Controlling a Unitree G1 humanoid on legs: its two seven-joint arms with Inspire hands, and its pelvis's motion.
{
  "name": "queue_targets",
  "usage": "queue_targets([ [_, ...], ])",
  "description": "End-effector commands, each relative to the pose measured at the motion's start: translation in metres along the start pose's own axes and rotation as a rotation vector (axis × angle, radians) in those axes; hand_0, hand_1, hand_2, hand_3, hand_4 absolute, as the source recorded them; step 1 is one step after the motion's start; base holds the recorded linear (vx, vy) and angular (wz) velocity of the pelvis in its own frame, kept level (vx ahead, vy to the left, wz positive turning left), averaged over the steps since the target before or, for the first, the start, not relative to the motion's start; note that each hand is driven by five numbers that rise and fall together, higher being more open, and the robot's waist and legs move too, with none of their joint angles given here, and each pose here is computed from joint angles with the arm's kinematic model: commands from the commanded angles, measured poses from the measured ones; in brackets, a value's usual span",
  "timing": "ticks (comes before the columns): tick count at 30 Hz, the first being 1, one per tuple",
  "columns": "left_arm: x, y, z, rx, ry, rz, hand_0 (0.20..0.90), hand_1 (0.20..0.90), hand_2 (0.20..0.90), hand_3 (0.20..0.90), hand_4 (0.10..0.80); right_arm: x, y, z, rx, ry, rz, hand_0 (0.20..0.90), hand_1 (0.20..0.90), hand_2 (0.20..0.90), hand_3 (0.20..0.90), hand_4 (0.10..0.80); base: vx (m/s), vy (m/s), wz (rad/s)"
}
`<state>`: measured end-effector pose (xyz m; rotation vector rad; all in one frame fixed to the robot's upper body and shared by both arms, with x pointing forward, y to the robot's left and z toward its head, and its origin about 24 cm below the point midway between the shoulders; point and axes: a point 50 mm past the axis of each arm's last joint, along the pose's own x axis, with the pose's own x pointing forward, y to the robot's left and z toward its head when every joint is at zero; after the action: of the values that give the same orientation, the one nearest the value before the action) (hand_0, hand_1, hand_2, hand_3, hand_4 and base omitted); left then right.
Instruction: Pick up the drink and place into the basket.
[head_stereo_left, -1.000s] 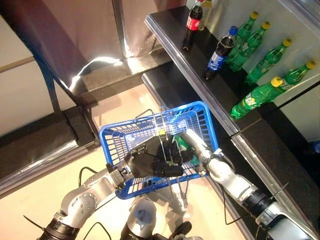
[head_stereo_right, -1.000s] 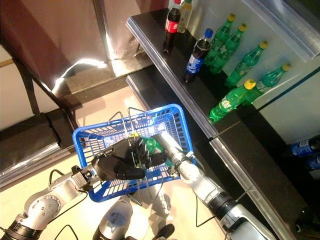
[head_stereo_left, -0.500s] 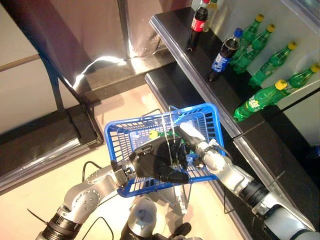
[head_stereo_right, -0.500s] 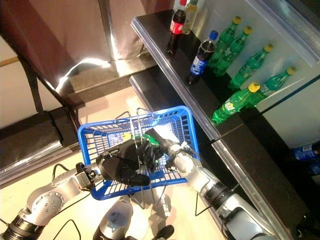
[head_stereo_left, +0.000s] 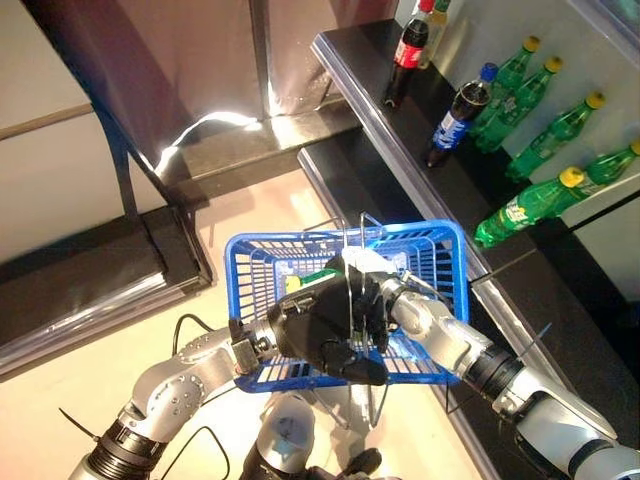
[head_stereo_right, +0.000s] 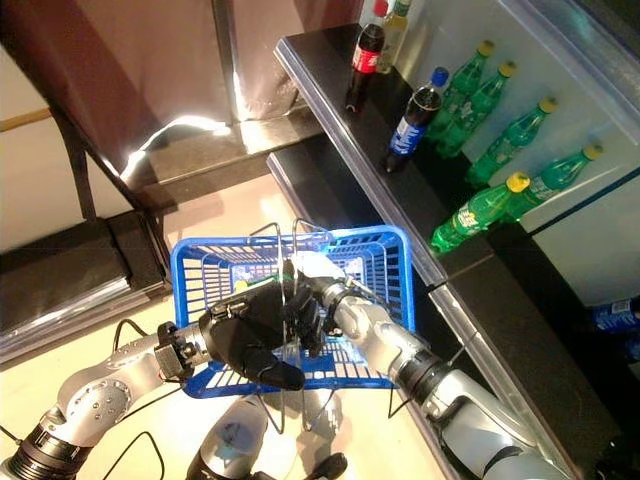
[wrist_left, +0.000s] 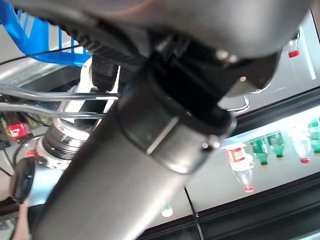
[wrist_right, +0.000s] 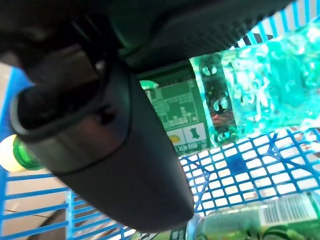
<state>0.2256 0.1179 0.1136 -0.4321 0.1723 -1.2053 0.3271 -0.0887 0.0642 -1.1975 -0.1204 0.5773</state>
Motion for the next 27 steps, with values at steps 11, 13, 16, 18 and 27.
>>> queue_targets([
  [11, 0.037, -0.079, 0.037, 0.045, -0.328, -0.646, 0.3, 0.3, 0.3, 0.2, 0.1, 0.02, 0.015, 0.031, -0.108, -0.071, 0.018, 0.3, 0.3, 0.3, 0.2, 0.1, 0.009, -0.001, 0.04],
  [13, 0.037, -0.079, 0.037, 0.046, -0.327, -0.653, 0.3, 0.3, 0.3, 0.2, 0.1, 0.021, 0.017, 0.031, -0.109, -0.063, 0.021, 0.3, 0.3, 0.3, 0.2, 0.1, 0.008, -0.005, 0.09],
  [16, 0.037, -0.08, 0.038, 0.047, -0.326, -0.654, 0.3, 0.3, 0.3, 0.2, 0.1, 0.023, 0.02, 0.031, -0.104, -0.054, 0.028, 0.3, 0.3, 0.3, 0.2, 0.1, 0.055, -0.045, 0.07],
  [18, 0.038, -0.081, 0.038, 0.045, -0.325, -0.656, 0.3, 0.3, 0.3, 0.2, 0.1, 0.023, 0.023, 0.029, -0.104, -0.041, 0.041, 0.3, 0.3, 0.3, 0.2, 0.1, 0.01, -0.001, 0.04],
  [27, 0.039, -0.082, 0.037, 0.039, -0.317, -0.662, 0.3, 0.3, 0.3, 0.2, 0.1, 0.025, 0.03, 0.027, -0.069, -0.006, 0.093, 0.9, 0.9, 0.9, 0.9, 0.8, 0.009, -0.009, 0.01],
])
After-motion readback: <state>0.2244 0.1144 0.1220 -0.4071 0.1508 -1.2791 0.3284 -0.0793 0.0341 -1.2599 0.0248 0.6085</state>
